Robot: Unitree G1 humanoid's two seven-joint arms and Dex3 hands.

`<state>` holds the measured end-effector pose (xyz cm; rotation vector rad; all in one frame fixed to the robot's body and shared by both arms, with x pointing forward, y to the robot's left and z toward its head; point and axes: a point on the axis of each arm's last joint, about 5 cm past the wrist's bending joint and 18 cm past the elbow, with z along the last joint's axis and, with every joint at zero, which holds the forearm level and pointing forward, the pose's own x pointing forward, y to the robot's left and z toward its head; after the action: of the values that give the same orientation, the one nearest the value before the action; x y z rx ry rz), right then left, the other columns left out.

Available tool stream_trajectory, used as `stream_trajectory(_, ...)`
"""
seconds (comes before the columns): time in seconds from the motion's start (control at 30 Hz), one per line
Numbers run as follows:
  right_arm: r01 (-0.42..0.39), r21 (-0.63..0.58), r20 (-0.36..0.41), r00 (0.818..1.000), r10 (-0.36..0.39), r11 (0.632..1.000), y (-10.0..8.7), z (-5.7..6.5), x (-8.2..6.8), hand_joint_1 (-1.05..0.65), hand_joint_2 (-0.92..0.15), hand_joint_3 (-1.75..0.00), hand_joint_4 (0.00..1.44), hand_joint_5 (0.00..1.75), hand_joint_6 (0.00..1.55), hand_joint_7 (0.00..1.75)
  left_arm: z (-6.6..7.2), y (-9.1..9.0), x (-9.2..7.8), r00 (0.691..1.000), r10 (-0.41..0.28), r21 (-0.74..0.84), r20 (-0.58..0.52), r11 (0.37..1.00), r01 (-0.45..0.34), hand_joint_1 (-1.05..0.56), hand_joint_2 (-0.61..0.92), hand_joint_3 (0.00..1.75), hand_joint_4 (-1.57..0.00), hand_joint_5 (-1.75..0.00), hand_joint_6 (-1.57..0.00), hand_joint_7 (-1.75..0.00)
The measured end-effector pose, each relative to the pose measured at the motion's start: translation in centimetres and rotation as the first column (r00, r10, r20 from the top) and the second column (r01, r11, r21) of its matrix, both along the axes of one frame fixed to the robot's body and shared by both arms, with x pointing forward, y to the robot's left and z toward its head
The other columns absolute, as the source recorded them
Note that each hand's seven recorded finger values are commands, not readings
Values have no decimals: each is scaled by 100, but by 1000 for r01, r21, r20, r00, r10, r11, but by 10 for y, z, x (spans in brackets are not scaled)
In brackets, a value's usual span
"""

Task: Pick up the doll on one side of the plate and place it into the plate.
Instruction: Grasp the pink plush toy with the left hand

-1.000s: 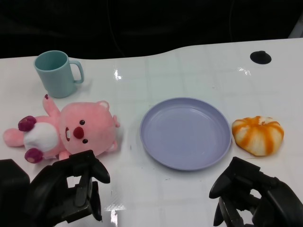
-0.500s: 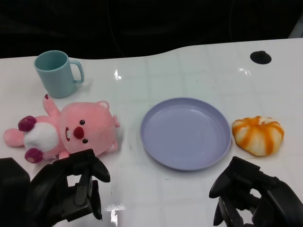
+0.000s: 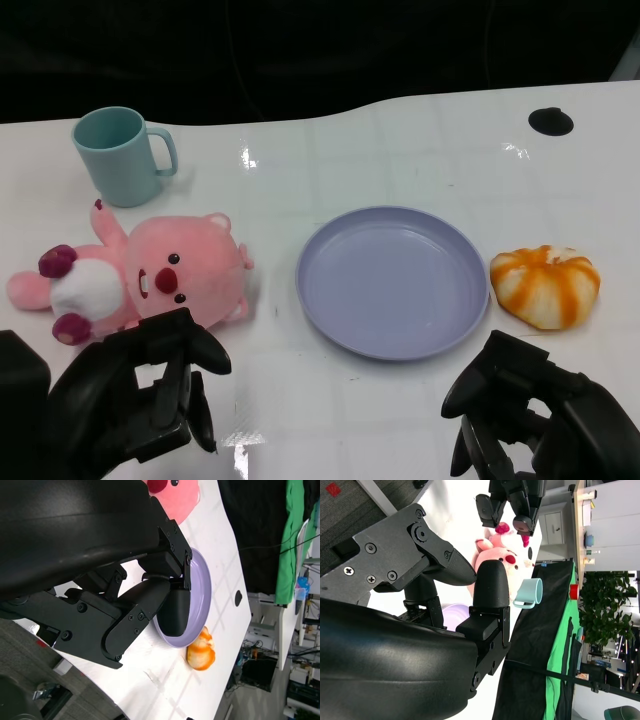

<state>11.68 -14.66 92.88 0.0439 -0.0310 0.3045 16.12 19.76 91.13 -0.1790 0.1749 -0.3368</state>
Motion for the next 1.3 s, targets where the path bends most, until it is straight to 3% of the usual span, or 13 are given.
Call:
stream_trajectory(0.1, 0, -1, 1, 1000, 0, 1000, 0, 0, 0, -24, -54, -122, 63, 174, 53, 154, 2, 1, 1, 1000, 9, -29, 20, 1000, -9, -15, 40, 130, -75, -149, -73, -114)
stream_trajectory(0.2, 1, 2, 1, 1000, -1, 1000, 1, 0, 0, -24, -55, -121, 63, 174, 53, 154, 3, 2, 1, 999, 20, -37, 34, 999, -19, -21, 42, 117, -72, -140, -73, -99)
stream_trajectory(0.4, -4, 10, 2, 1000, 4, 1000, 4, 0, 0, -24, -55, -121, 63, 174, 53, 155, 7, 9, 3, 997, 51, -76, 62, 996, -46, -29, 69, 63, -58, -108, -65, -55)
stream_trajectory(0.47, -5, 12, 4, 1000, 5, 1000, 4, 0, 1, -24, -55, -122, 63, 175, 53, 155, 9, 11, 4, 995, 50, -68, 84, 997, -45, -34, 84, 33, -56, -91, -67, -31)
stream_trajectory(0.53, -6, 13, 8, 1000, 6, 1000, 5, 1, 1, -24, -54, -122, 63, 174, 53, 155, 12, 13, 5, 991, 48, -37, 129, 998, -43, -42, 90, 20, -47, -81, -61, -18)
stream_trajectory(0.8, -4, 9, 11, 1000, 4, 1000, 5, 1, 2, -25, -53, -122, 63, 174, 53, 155, 26, 25, 16, 945, -18, 231, 325, 971, -62, -62, 92, 12, -16, -62, -43, -3)
stream_trajectory(1.0, -2, 14, 3, 1000, 2, 1000, 4, 1, 2, -25, -54, -121, 62, 174, 52, 154, 39, 30, 23, 913, -54, 458, 404, 876, -151, -68, 92, 14, -2, -54, -31, 0)
stream_trajectory(1.3, 7, 15, -10, 1000, -7, 1000, 0, 1, 3, -25, -59, -115, 61, 173, 51, 155, 62, 43, 39, 888, -210, 806, 410, 539, -245, -74, 92, 9, 0, -22, -14, -1)
